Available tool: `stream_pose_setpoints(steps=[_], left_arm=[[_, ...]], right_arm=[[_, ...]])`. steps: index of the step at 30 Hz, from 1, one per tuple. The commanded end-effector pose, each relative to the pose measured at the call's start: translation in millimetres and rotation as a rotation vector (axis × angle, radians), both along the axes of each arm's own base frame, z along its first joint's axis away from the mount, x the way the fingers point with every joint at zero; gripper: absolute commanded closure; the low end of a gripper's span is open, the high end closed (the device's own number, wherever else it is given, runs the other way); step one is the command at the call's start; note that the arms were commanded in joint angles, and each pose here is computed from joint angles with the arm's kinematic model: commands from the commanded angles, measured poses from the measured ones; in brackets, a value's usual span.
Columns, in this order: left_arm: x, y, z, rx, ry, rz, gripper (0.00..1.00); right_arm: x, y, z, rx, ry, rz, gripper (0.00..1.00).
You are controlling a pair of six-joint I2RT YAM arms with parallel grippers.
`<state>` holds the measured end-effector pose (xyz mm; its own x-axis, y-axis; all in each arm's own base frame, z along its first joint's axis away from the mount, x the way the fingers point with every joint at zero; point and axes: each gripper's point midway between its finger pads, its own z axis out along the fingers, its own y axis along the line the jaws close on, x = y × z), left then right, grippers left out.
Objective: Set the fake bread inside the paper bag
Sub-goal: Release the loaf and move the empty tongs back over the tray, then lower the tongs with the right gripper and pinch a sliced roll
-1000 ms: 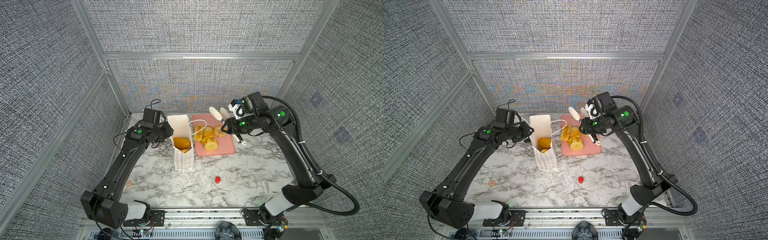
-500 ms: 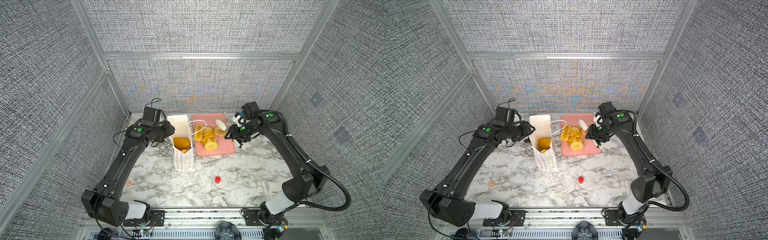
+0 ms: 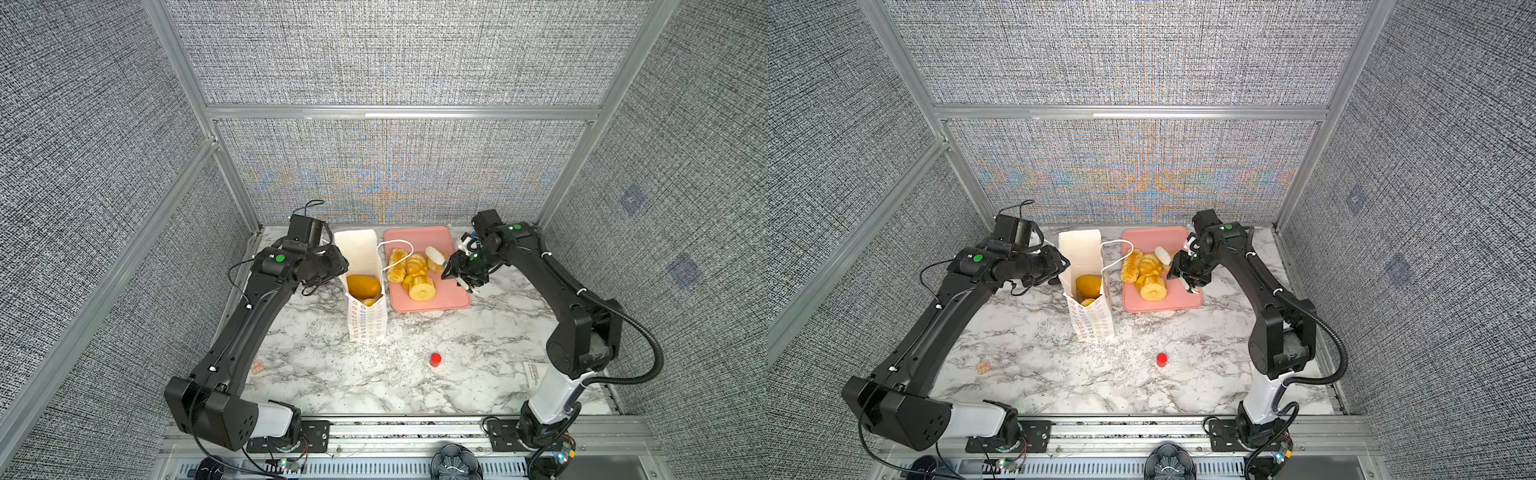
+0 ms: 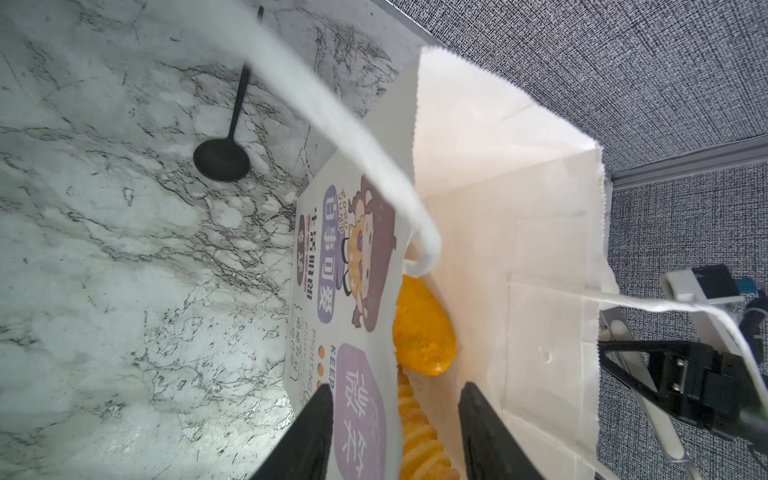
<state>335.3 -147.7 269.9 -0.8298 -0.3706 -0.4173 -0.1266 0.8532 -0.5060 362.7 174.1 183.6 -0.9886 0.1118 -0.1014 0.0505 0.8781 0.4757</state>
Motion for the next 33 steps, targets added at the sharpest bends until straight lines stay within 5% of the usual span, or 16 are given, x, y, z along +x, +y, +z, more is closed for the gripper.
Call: stream_pose_setpoints(steps=[1,33], left_arm=[[-1.7,-0.4,-2.9,0.000,0.011,-0.009,0.49],[-0.5,1.0,-4.4,-0.016,-0.007,0.016,0.49]], right_arm=[[5.7,5.2,0.6,0.027,-0.005,0.010,0.41],[50.0,40.8,-47.5,0.031,0.120,0.022,0.42]])
